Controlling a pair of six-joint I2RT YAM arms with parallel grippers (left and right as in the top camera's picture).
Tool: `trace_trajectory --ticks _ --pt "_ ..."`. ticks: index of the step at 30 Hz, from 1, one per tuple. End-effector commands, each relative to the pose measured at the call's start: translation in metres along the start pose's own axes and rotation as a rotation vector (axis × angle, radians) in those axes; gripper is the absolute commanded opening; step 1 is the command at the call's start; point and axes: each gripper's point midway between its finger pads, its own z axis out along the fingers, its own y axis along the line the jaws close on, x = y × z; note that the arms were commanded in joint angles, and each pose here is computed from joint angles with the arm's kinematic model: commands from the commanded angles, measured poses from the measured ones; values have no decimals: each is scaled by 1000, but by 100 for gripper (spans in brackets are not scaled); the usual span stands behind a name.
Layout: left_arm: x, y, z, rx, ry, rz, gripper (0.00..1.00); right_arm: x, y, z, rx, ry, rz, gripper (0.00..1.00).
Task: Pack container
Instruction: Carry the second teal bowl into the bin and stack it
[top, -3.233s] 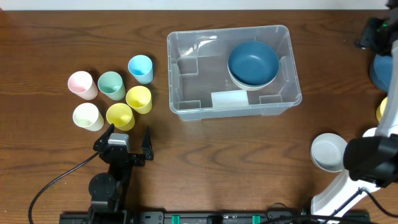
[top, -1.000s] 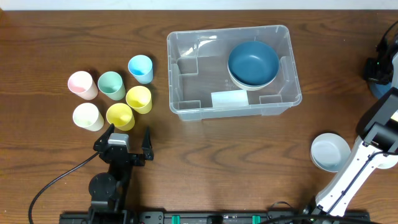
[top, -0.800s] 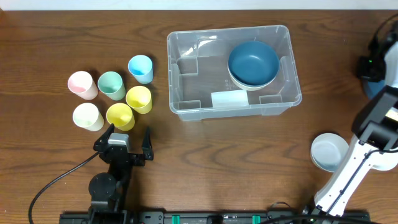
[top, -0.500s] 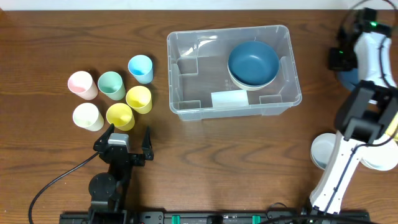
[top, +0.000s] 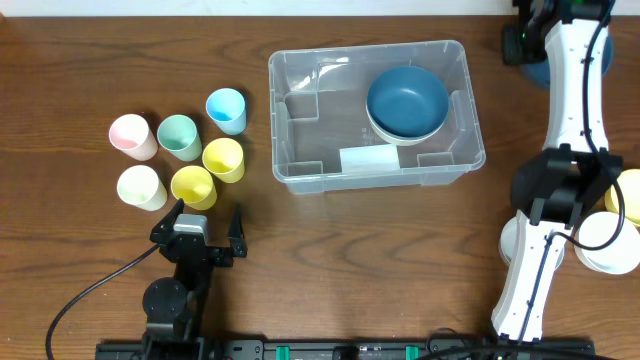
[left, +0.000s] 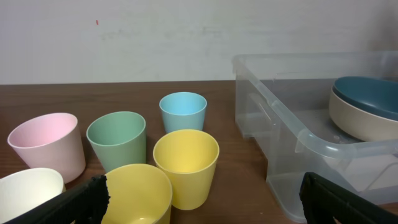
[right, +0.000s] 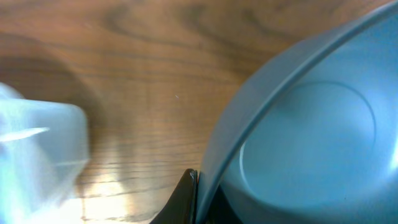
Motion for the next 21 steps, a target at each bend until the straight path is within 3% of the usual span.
trace_trajectory --ticks 1,11,16,21 --pt "16 0 1 5 45 10 98 -25 24 -72 -42 -148 -7 1" --pt "16 0 1 4 45 10 98 18 167 -152 -265 -108 -263 1" --pt "16 0 1 4 45 10 98 51 229 -152 -282 -29 -409 1" --pt "16 0 1 4 45 10 98 74 253 -132 -247 49 -473 1"
